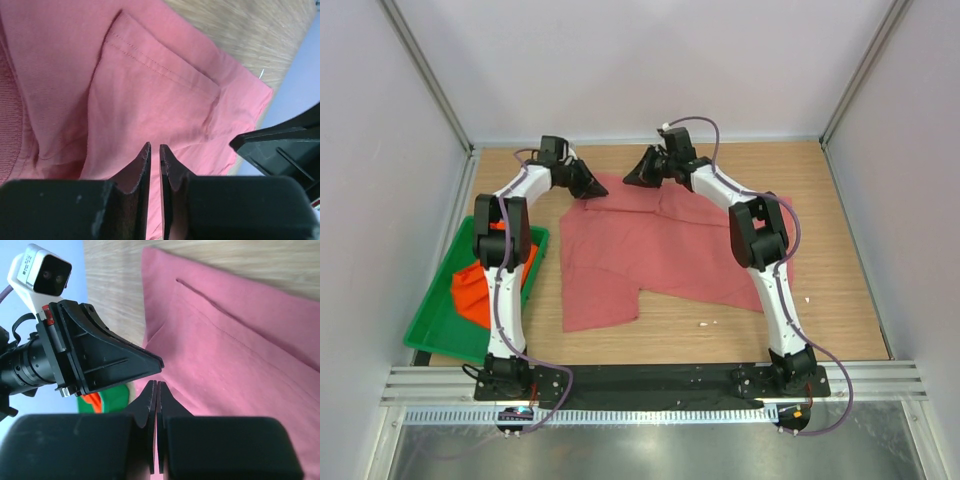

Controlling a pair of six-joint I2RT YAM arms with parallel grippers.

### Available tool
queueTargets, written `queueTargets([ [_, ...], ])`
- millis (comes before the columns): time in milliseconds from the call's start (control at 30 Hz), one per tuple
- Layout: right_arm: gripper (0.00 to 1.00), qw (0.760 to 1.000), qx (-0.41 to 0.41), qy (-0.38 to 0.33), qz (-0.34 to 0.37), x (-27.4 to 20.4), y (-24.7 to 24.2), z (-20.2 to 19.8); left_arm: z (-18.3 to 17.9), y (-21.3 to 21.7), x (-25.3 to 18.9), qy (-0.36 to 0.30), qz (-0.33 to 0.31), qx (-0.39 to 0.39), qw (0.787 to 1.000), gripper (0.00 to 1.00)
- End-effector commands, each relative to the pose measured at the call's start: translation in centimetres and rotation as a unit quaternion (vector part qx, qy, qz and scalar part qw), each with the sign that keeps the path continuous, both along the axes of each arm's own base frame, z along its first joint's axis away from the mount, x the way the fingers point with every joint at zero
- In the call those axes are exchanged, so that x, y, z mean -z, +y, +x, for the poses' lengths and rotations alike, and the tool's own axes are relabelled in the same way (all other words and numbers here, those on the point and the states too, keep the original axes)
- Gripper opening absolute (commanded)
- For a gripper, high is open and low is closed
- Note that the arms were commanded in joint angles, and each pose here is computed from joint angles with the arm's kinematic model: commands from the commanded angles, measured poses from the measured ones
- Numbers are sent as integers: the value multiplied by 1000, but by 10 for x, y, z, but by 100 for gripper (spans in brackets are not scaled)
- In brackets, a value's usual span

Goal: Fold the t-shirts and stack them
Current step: Fold the tshirt

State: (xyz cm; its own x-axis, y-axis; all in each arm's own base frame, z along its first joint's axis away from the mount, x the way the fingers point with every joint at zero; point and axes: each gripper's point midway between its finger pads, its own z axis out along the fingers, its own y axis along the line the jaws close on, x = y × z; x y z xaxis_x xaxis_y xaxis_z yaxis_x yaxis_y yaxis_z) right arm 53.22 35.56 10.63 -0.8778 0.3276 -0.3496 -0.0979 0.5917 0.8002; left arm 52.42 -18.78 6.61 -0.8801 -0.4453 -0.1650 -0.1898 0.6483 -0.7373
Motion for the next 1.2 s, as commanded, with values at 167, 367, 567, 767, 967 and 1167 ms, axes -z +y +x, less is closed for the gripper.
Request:
queueTargets([
  [167,1,994,-30,64,82,29,18,-18,-7,14,10,-2,21,1,1000,12],
  [367,1,993,-31,97,64,61,6,-34,-19,30,32,35,48,-4,998,11],
  [567,1,994,-24,99,47,76,-9,-33,-28,43,37,40,85,-2,996,14],
  [767,9,996,-28,72,36,50,-13,-24,-22,49,17,23,109,4,994,21],
  [967,35,998,8,42,-49,-2,-50,-9,-11,49,-28,-31,137,-3,990,45],
  [1167,58,977,64,47,-198,-15,-136,-32,-23,26,-28,-41,161,23,986,46],
])
